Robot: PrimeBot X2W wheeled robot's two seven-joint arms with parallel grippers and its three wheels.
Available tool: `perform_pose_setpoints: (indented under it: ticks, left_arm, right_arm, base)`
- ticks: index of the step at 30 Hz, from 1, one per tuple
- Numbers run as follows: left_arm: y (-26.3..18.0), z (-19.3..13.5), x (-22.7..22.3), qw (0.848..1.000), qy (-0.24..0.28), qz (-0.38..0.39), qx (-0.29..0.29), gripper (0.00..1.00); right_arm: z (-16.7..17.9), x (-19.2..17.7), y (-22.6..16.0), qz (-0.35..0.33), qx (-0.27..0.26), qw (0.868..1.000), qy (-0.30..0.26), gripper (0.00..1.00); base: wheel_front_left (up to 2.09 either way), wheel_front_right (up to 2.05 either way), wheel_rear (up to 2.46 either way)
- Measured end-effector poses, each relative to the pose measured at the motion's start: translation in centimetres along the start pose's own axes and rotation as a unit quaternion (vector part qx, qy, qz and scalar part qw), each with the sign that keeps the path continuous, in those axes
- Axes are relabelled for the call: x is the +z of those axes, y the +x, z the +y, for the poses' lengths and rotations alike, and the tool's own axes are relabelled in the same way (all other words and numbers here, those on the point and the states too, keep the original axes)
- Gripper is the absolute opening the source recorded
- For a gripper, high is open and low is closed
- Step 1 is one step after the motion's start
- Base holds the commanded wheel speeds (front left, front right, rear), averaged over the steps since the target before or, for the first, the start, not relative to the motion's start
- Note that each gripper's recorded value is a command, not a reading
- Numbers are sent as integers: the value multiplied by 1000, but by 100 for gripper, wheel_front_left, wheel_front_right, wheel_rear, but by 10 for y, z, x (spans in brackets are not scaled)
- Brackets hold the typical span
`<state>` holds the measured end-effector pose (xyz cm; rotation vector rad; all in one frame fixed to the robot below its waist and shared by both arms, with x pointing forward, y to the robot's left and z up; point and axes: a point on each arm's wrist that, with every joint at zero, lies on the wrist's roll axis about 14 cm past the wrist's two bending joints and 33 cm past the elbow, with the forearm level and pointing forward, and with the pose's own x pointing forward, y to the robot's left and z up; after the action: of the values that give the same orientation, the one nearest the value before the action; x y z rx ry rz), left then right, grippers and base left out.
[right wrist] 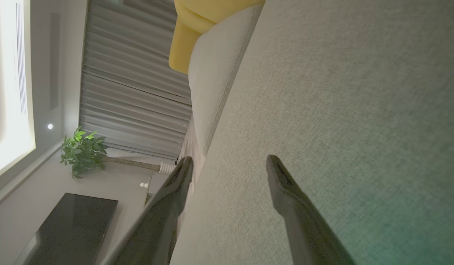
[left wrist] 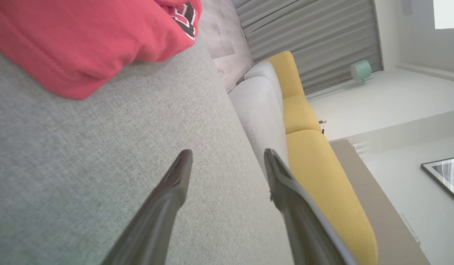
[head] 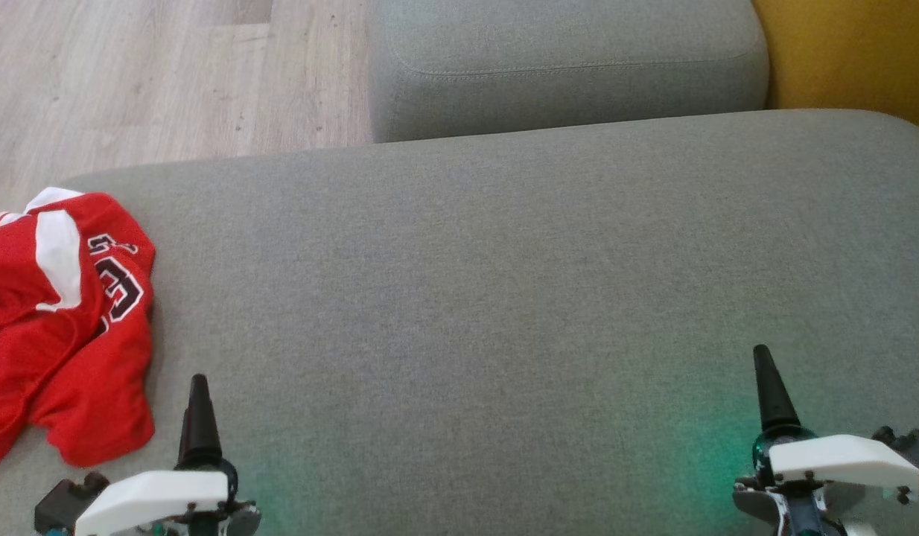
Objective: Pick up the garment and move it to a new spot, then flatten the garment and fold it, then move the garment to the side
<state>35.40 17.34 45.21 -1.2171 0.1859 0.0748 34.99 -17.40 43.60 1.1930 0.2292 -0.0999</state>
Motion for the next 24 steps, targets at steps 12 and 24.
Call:
perform_pose_setpoints:
  ticks: [12, 24]
  left_arm:
    - [-1, -9, -3, 997, 81, -4, -9, 100]
    - [-1, -17, -8, 985, 172, -5, -20, 100]
  right_arm:
    - [16, -8, 3, 6, 25, 996, -87, 100]
    - [29, -18, 4, 11, 49, 983, -175, 100]
  base:
    - [0, 0, 0]
    - [0, 0, 0]
